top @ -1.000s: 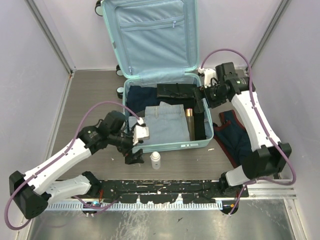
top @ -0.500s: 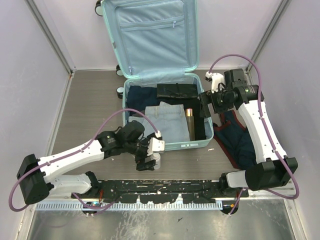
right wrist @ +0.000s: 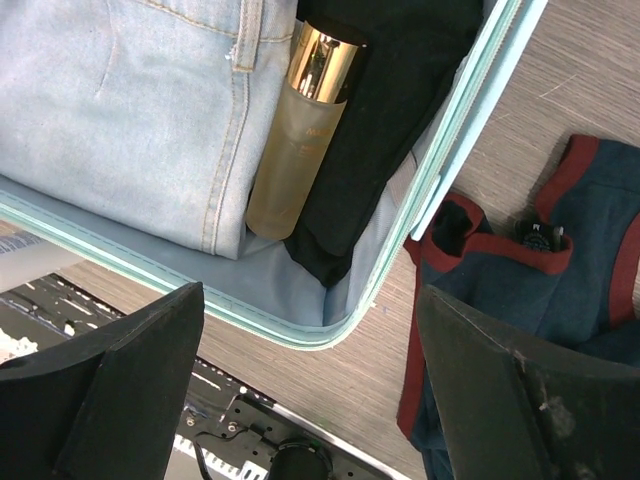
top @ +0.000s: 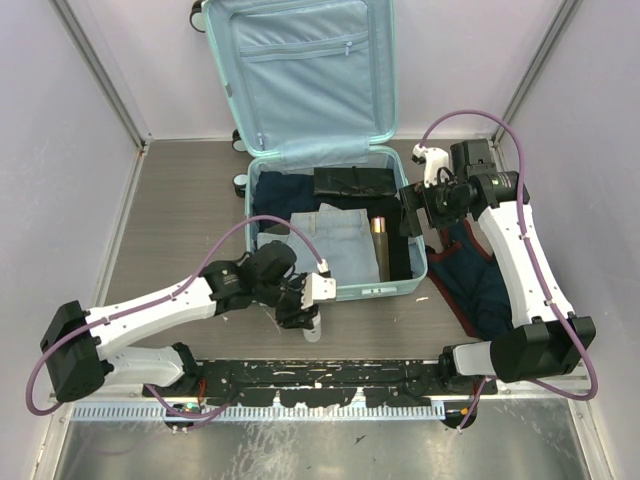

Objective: Pack the luggage

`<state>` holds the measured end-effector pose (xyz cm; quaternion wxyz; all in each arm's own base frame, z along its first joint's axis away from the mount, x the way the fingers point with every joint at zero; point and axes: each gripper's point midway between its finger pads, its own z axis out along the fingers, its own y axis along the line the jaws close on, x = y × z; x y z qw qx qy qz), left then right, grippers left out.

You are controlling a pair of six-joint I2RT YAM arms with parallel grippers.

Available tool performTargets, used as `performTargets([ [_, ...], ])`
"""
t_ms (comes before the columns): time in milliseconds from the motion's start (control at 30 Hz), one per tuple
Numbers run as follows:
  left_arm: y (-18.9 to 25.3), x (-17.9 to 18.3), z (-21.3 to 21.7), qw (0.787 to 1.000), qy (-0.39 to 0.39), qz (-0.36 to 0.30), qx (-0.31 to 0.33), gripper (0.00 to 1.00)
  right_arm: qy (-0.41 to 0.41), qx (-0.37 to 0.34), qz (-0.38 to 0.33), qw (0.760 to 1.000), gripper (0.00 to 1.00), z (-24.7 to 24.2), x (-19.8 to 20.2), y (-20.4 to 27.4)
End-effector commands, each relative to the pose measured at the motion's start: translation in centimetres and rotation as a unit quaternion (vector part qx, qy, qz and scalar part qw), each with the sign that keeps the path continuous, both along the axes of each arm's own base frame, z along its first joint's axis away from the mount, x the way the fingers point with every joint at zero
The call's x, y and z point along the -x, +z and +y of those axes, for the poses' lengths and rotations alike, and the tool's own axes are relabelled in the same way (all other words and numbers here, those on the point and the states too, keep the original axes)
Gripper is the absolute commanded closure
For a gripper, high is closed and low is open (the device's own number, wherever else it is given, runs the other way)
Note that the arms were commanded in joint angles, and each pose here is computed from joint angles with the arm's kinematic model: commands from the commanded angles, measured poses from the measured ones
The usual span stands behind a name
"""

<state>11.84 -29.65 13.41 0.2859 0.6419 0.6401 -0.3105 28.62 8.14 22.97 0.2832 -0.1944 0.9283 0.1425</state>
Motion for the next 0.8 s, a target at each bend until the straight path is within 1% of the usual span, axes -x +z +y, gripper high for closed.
performTargets([
  [0,5.2,0.4,-1.6,0.999,-0.006,0.017,0.041,0.72,0.006,-0.026,-0.021,0.999,0.1,0.8,-0.4,1.5],
  [100,7.8,0.9,-2.0,0.998,-0.009,0.051,0.038,0.8,0.007,-0.031,-0.021,0.999,0.09,0.9,-0.4,1.6],
  [200,10.8,0.4,-3.0,0.996,-0.005,0.075,0.057,0.86,0.004,-0.035,-0.022,0.999,0.09,0.8,-0.6,1.8],
  [300,13.2,-1.6,-4.7,0.992,0.02,0.099,0.074,0.91,0.001,-0.049,-0.022,0.999,0.09,0.8,-0.7,2.1],
  [333,13.3,-2.6,-5.5,0.991,0.032,0.113,0.071,0.91,-0.002,-0.05,-0.023,0.998,0.09,0.7,-0.8,2.2],
  [467,16.7,-6.4,-8.9,0.982,0.076,0.148,0.091,0.92,-0.024,-0.048,-0.035,0.998,0.09,-0.5,-1.3,2.8],
  [567,17.4,-8.6,-11.3,0.976,0.086,0.17,0.104,0.93,-0.045,-0.059,-0.043,0.996,0.09,-1.4,-1.6,3.5],
  [633,17.2,-10.1,-12.6,0.975,0.092,0.17,0.108,0.94,-0.053,-0.064,-0.05,0.995,0.09,-1.9,-1.5,3.9],
  [767,16.4,-13.2,-15.0,0.966,0.109,0.2,0.124,0.96,-0.053,-0.047,-0.07,0.995,0.08,-2.6,-0.7,4.4],
])
